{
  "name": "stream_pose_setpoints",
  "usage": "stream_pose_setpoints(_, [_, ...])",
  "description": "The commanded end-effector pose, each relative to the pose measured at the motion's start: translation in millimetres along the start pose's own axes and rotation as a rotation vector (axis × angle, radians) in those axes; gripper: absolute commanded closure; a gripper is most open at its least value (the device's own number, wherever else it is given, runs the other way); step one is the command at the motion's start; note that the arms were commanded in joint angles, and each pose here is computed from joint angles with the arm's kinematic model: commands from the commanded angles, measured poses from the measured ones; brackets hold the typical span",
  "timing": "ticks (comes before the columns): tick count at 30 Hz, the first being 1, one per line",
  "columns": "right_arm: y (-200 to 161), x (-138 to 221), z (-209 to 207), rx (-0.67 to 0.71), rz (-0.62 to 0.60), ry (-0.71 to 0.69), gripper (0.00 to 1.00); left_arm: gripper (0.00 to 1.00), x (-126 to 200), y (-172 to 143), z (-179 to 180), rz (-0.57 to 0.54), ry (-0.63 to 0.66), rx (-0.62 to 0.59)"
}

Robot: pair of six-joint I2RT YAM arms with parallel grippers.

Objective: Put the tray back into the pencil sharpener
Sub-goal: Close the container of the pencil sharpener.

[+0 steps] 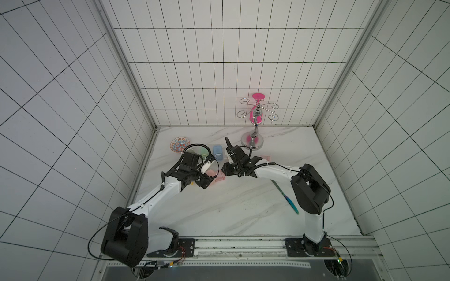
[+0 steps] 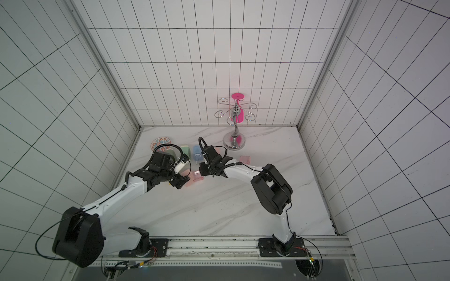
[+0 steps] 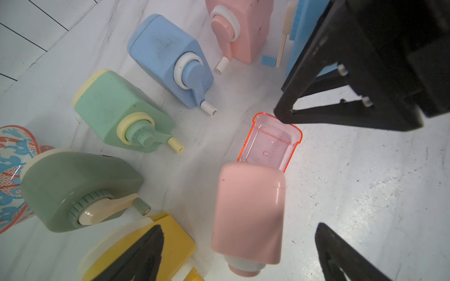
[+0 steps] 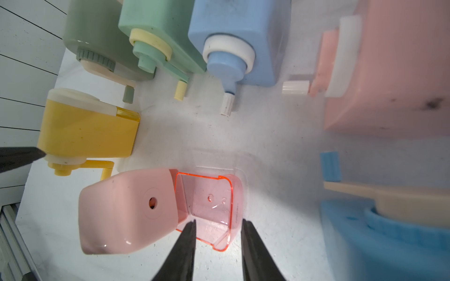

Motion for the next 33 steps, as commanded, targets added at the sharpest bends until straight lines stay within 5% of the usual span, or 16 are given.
stream_pose_setpoints(1, [6, -10, 5, -0.009, 0.009, 0.021, 0.66, 0.02, 1, 7, 3, -0.026, -0.033, -0.063])
stream_pose_setpoints(9, [6, -12, 4, -0.011, 0.017, 0.026, 0.65, 0.05, -6, 8, 8, -0.031, -0.081, -0.095])
stream_pose_setpoints(23, [-2, -37, -7, -0.014, 0.057, -0.004, 0.69, 0.03, 37, 16, 13, -0.109, 0.062, -0.102])
stream_pose_setpoints(33, [-5, -47, -3, 0.077, 0.082, -0.038, 0.75, 0.03, 28, 4, 4, -0.096, 0.048, -0.133])
Point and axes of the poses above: each gripper's point midway between its finger pads, its own x axis back along the fingers, its own z axis along the line the jaws close on, y = z × x, the point moved 5 cm from there along x, back along the fingers, and after that the axes turned 15 degrees about -x, right-handed, at the moved point
